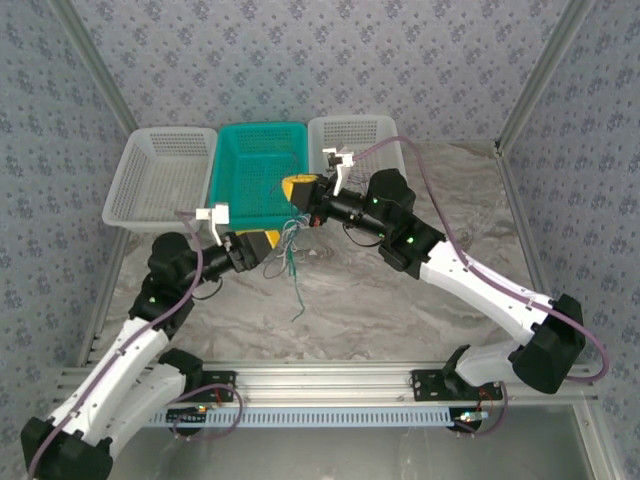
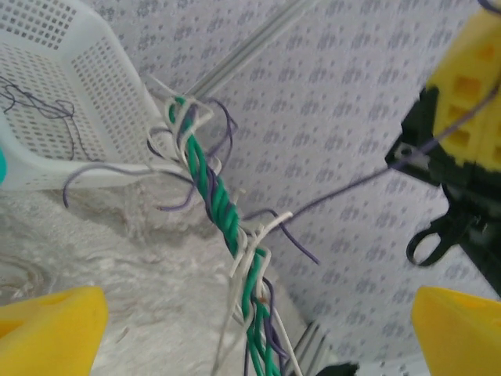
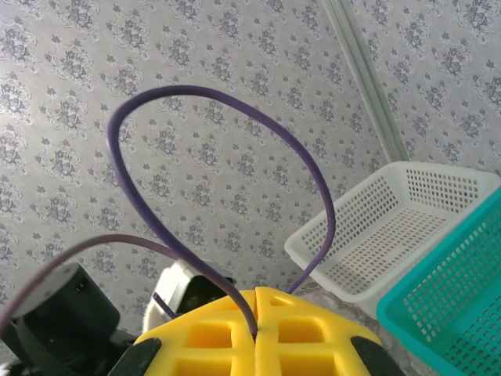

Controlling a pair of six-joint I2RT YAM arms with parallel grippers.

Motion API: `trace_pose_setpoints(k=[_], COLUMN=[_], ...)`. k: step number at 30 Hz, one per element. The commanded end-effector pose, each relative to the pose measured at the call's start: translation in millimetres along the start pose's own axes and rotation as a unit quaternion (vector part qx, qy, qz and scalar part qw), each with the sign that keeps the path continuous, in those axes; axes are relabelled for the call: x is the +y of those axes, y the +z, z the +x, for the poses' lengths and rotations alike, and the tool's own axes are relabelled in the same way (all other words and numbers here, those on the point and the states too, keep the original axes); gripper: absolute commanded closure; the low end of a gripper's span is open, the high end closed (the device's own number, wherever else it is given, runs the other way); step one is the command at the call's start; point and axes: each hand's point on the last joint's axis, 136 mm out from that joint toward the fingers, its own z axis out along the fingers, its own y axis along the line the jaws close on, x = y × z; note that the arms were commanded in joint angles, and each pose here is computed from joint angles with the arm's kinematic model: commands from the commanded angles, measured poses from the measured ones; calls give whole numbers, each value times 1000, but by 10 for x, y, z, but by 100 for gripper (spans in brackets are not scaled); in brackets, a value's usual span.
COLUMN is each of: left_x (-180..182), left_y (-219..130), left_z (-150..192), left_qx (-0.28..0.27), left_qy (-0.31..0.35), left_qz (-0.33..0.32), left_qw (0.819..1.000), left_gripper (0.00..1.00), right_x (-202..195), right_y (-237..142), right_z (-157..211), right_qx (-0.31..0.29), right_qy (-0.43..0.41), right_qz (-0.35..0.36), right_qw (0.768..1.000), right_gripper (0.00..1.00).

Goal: Untangle the cables

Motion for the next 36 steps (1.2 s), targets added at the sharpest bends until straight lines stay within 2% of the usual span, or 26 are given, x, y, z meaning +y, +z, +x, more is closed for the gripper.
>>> trace_pose_setpoints(k=[1, 6, 8, 10, 12, 13, 14, 15, 17, 18, 19, 21, 24, 28, 33, 36], left_x=[47, -45, -12, 49, 44, 22, 16, 42, 104, 133, 140, 156, 225, 389, 630, 723], left_y=[-18, 291, 485, 658, 805, 863, 900, 920, 917, 897, 871, 811, 700, 507, 240, 117], left_z=[350, 527, 621, 637, 535, 457, 377, 319, 233, 210, 200, 202, 224, 280, 380, 374], left_qx=[101, 153, 173, 164, 126, 100, 75, 58, 31, 25, 22, 25, 30, 30, 26, 8], left_qy=[60, 63, 71, 67, 40, 28, 20, 14, 12, 14, 20, 29, 31, 27, 14, -2], left_qz=[-31, 0, -18, -35, -23, -10, -7, -12, -30, -40, -45, -54, -71, -102, -145, -153], left_qw=[993, 986, 982, 984, 991, 995, 997, 998, 999, 999, 999, 998, 997, 994, 989, 988], left_gripper=[1, 1, 1, 1, 1, 6, 19, 34, 71, 82, 90, 98, 100, 100, 100, 100], right_x=[119, 133, 136, 136, 130, 132, 129, 124, 110, 101, 98, 81, 16, -216, -659, -872], right_y=[-45, -27, -29, -35, -40, -43, -47, -53, -71, -82, -97, -117, -160, -327, -843, -1128], right_z=[-230, -252, -256, -252, -246, -242, -236, -230, -230, -236, -239, -238, -251, -396, -722, -832], right_qx=[-31, -31, -32, -31, -30, -29, -27, -26, -27, -28, -28, -28, -33, -59, -110, -128], right_qy=[-19, -20, -19, -20, -19, -19, -20, -20, -22, -23, -25, -29, -32, -36, -21, 4], right_qz=[-6, -10, -10, -8, -6, -6, -5, -2, 3, 6, 8, 15, 32, 104, 245, 284], right_qw=[999, 999, 999, 999, 999, 999, 999, 999, 999, 999, 999, 999, 998, 992, 963, 950], right_gripper=[100, 100, 100, 100, 100, 100, 100, 100, 100, 100, 100, 100, 100, 100, 100, 100])
